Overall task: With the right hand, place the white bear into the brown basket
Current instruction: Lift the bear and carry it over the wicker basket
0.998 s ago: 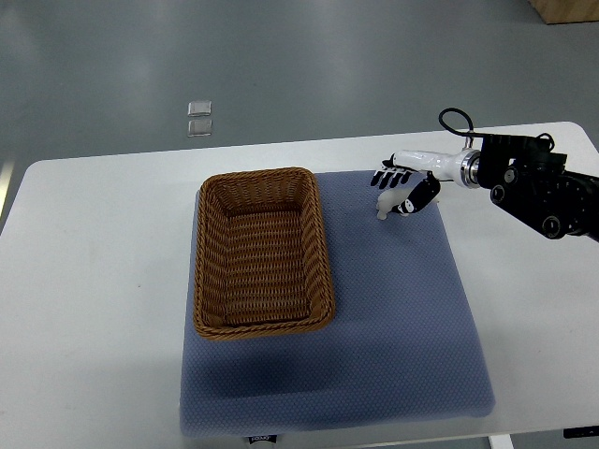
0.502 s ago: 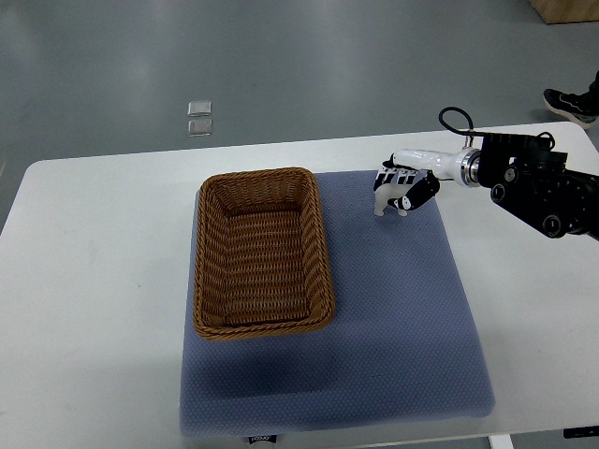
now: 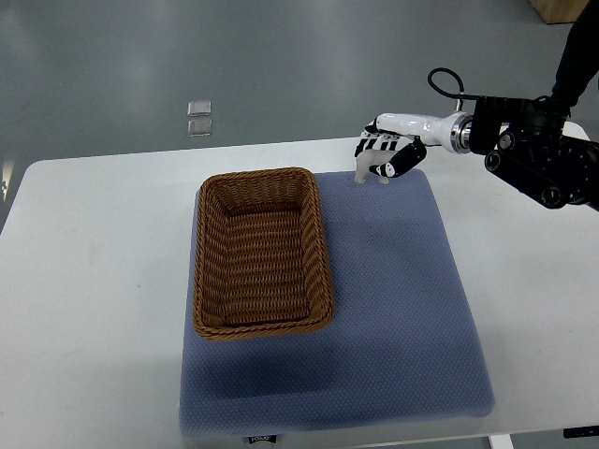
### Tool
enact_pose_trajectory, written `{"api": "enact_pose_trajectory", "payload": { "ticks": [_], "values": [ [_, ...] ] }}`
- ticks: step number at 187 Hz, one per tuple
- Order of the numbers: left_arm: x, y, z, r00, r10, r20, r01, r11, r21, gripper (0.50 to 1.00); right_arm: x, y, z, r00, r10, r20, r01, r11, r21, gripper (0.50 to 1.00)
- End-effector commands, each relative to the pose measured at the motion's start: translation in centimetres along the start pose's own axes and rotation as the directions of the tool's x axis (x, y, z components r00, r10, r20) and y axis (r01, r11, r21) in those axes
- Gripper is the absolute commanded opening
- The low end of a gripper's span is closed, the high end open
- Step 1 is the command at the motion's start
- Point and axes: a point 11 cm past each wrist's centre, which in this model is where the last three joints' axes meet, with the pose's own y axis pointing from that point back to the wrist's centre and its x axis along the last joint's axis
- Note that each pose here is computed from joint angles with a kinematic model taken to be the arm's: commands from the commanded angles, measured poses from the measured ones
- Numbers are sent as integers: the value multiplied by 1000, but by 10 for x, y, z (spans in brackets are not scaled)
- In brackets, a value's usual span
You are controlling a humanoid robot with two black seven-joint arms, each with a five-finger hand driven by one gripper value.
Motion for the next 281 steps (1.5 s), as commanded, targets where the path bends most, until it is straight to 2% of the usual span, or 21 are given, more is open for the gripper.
{"api": "enact_pose_trajectory", "payload": {
  "ticks": [1, 27, 76, 109, 147, 189, 270, 281],
  "values": [
    [0, 0, 0, 1000, 0, 0, 0, 1000, 0, 1000, 9, -5, -25, 999, -6, -40, 8, 998, 60, 500],
    [0, 0, 0, 1000, 0, 0, 0, 1000, 0, 1000, 19, -10, -50, 993, -16, -114, 27, 995, 96, 500],
    [0, 0, 0, 1000, 0, 0, 0, 1000, 0, 1000, -17, -51, -137, 960, -63, -272, 131, 962, 241, 500],
    [0, 0, 0, 1000, 0, 0, 0, 1000, 0, 1000, -30, -62, -168, 957, -24, -289, 117, 944, 310, 500],
    [0, 0, 0, 1000, 0, 0, 0, 1000, 0, 1000, -53, -67, -166, 934, -31, -356, 149, 939, 310, 500],
    [0, 0, 0, 1000, 0, 0, 0, 1000, 0, 1000, -77, -68, -153, 941, -73, -330, 176, 939, 296, 500],
    [0, 0, 0, 1000, 0, 0, 0, 1000, 0, 1000, -99, -68, -141, 949, -108, -297, 196, 938, 286, 509],
    [0, 0, 0, 1000, 0, 0, 0, 1000, 0, 1000, -103, -68, -140, 950, -114, -292, 199, 938, 283, 527]
  ]
}}
